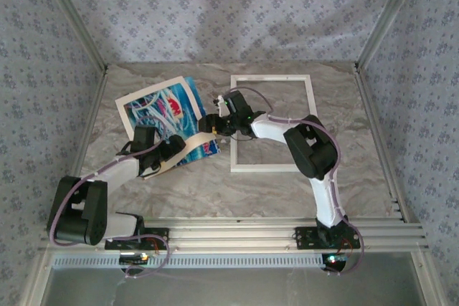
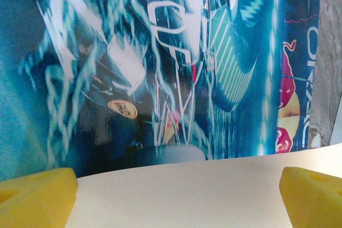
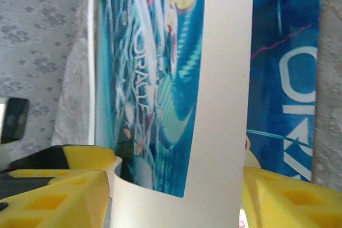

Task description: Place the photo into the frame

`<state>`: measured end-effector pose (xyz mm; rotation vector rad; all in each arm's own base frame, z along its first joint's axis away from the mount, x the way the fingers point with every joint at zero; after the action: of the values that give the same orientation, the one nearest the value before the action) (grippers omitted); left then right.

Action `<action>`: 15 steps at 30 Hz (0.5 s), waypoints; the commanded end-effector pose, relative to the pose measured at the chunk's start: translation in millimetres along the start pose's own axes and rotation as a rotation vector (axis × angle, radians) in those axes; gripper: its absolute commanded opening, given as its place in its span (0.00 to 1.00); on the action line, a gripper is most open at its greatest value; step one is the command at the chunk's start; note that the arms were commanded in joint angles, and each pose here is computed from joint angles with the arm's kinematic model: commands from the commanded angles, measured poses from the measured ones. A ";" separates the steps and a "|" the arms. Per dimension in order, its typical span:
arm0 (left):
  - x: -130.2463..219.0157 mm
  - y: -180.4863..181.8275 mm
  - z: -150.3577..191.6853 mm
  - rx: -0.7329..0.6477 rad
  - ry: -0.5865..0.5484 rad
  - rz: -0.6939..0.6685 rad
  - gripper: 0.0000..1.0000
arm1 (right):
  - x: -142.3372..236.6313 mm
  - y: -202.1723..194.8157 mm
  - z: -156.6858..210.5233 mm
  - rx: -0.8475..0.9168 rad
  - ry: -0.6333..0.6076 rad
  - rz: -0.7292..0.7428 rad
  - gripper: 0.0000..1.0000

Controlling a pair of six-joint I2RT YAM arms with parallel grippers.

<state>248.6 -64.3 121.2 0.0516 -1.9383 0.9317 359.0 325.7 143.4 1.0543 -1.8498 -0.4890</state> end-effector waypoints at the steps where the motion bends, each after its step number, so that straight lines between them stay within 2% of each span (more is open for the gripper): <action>1: -7.3 14.1 9.3 0.006 0.047 -0.080 0.98 | 12.0 20.8 -3.4 0.007 -0.019 -0.107 0.75; 9: -8.3 11.4 7.0 0.001 0.048 -0.077 0.99 | 26.2 23.6 -0.6 -0.052 -0.054 -0.150 0.80; 15: -9.1 9.9 5.8 0.003 0.046 -0.072 0.98 | 32.7 25.3 3.4 -0.079 -0.061 -0.169 0.78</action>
<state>252.2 -65.0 121.4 0.0500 -1.9402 0.9288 339.5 314.5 156.2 1.1012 -1.7846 -0.6509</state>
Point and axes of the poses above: each hand's point on the last joint's axis, 136 mm out from that joint toward the fingers, its own x axis back along the fingers, its own y axis along the line the jaws close on, z = x × y, the point moved 10 cm from there along x, back along the fingers, and after that the axes turned 7 degrees about x, right-handed, at the moved point
